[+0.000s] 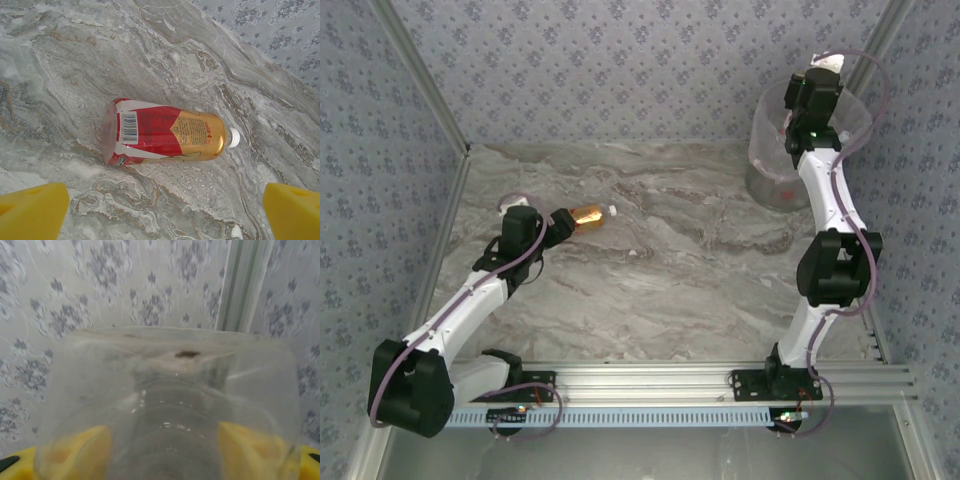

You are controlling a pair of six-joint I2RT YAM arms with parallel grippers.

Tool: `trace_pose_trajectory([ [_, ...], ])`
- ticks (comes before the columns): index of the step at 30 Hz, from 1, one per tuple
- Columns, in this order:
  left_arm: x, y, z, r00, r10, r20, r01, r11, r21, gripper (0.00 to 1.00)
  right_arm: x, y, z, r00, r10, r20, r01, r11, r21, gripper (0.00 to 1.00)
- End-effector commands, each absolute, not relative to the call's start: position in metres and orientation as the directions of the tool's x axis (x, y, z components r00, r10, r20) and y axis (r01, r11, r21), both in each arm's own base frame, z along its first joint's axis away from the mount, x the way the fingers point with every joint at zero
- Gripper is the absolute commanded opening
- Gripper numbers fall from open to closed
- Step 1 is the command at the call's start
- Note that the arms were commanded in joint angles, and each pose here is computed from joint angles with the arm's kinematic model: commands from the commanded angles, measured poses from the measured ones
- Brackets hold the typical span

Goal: Put the plastic bottles in the bin

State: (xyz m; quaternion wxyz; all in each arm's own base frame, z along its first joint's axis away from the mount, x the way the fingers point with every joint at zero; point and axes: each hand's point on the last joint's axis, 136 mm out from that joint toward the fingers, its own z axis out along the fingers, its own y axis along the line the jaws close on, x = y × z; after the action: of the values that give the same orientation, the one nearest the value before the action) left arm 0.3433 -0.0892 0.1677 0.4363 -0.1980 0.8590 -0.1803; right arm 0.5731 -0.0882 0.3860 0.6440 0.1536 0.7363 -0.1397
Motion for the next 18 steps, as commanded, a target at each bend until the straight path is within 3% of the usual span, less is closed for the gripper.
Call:
trace_pose_trajectory([
  [1,0.345,-0.085,0.171,-0.527,-0.503,-0.685,-0.194,0.856,-0.479,0.99,0.569,-0.092,0.355,-0.222,0.145,-0.964,0.43,0.902,0.036,0.68],
  [6,0.346,-0.086,0.171,-0.528,-0.501,-0.686,-0.19,0.857,-0.479,0.99,0.554,-0.102,0.334,-0.276,0.234,-0.932,0.478,0.875,0.078,0.81],
  [18,0.35,-0.089,0.166,-0.551,-0.485,-0.679,-0.184,0.864,-0.468,0.99,0.535,-0.097,0.365,-0.235,0.281,-0.931,0.444,0.883,0.155,0.89],
])
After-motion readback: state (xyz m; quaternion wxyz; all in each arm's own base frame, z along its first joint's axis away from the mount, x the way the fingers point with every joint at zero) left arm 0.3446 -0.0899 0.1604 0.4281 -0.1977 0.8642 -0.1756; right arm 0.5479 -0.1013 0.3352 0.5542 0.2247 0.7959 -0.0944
